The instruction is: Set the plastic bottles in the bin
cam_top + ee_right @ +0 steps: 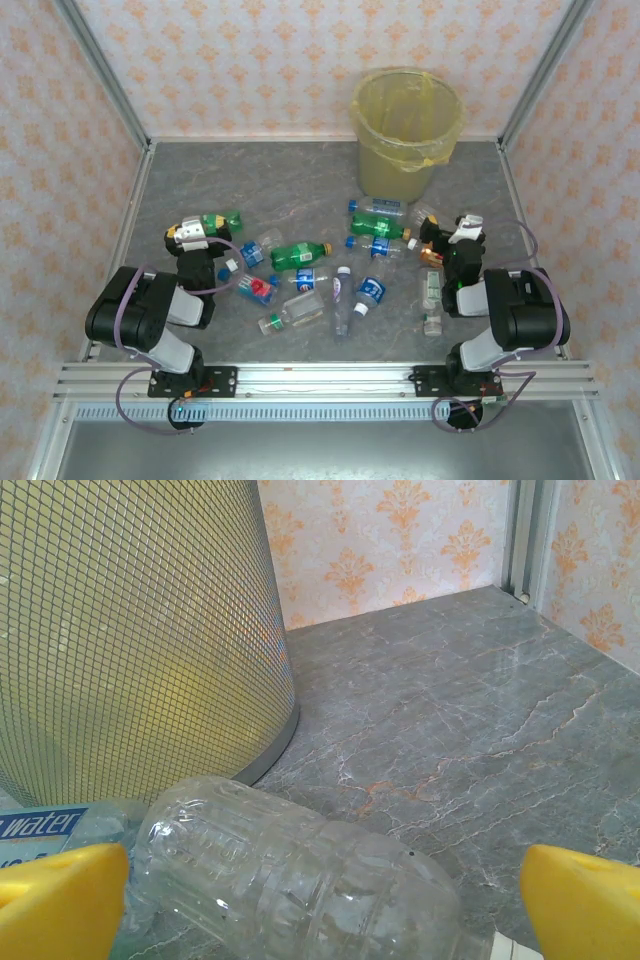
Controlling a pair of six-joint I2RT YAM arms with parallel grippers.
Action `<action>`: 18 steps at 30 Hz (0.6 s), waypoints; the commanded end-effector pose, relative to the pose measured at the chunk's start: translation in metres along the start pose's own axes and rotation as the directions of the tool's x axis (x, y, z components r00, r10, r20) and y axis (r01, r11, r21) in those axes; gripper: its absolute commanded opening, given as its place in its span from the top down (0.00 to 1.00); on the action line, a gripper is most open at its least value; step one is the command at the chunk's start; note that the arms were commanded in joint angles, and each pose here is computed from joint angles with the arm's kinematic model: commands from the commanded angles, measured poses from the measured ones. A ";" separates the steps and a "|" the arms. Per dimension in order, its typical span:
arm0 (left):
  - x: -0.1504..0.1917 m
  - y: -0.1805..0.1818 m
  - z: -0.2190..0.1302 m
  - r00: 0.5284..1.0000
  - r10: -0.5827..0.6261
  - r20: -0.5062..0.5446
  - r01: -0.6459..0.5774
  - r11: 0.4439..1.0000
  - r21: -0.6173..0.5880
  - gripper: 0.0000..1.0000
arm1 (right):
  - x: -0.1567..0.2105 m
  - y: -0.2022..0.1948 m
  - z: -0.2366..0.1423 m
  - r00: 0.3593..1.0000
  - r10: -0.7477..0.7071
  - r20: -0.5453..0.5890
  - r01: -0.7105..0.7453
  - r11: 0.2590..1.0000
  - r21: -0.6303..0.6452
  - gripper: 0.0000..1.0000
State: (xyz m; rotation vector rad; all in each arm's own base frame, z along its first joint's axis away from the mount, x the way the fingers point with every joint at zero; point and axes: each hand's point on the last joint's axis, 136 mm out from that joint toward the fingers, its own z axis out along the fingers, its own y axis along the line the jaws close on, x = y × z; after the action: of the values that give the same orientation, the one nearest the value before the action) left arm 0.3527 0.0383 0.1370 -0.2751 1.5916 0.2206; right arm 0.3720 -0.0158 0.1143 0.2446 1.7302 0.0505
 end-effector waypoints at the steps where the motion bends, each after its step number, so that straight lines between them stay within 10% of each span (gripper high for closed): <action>1: -0.008 -0.001 -0.003 0.999 -0.010 0.037 0.009 1.000 0.015 0.00 | -0.009 0.002 0.003 1.000 -0.010 0.026 0.011 1.000 -0.004 0.00; 18: -0.008 -0.001 -0.003 0.999 -0.010 0.037 0.010 1.000 0.014 0.00 | -0.009 0.001 0.003 1.000 -0.011 0.024 0.011 1.000 -0.003 0.00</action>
State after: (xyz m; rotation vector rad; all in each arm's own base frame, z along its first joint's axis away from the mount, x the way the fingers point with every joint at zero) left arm 0.3526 0.0383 0.1368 -0.2748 1.5920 0.2210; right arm 0.3720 -0.0158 0.1143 0.2446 1.7302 0.0505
